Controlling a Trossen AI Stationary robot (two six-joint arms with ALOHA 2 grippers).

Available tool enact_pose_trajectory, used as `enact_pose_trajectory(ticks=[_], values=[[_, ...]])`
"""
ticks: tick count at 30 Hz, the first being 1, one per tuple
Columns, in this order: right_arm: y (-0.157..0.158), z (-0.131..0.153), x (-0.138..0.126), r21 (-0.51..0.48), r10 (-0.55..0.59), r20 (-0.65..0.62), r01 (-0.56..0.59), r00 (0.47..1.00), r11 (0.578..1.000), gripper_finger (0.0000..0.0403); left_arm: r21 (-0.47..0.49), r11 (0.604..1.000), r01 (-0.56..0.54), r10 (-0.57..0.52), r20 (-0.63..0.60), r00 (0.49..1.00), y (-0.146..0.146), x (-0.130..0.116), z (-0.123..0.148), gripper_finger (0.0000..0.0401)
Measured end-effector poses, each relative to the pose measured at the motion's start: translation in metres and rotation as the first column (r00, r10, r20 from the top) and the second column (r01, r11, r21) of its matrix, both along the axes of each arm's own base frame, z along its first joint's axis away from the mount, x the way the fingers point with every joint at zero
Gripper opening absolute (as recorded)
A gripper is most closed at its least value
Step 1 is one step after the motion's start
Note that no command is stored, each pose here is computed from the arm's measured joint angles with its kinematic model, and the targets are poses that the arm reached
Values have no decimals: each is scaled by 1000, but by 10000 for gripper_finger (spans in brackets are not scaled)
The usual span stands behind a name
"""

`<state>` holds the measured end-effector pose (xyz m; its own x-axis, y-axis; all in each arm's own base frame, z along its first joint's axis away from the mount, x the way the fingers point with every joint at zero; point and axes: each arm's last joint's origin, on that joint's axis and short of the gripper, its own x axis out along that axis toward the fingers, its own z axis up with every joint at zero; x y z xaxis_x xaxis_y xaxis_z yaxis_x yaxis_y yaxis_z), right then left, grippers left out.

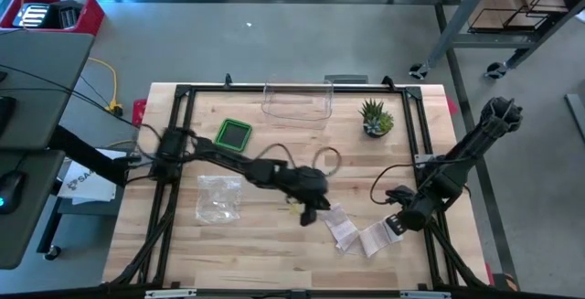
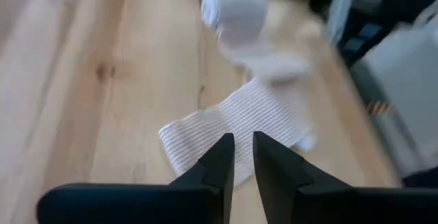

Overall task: Roll bandage
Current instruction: Roll the bandage

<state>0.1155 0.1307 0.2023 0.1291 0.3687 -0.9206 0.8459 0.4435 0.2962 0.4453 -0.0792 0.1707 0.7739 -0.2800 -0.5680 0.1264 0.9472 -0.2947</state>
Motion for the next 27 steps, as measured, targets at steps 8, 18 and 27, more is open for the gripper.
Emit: enact_pose_trajectory(ticks=[8, 18, 27], values=[[1, 0, 1, 11, -31, -3, 31, 1000, 999, 0, 20, 997, 70, -70, 4, 998, -35, 35, -30, 3], [5, 2, 4, 49, -13, 48, 11, 999, 999, 0, 161, 985, -67, 81, -78, 994, -49, 50, -49, 1], [5, -1, -6, -22, -35, -5, 35, 999, 999, 0, 273, 962, -16, 119, -366, 923, -31, 26, -54, 0]])
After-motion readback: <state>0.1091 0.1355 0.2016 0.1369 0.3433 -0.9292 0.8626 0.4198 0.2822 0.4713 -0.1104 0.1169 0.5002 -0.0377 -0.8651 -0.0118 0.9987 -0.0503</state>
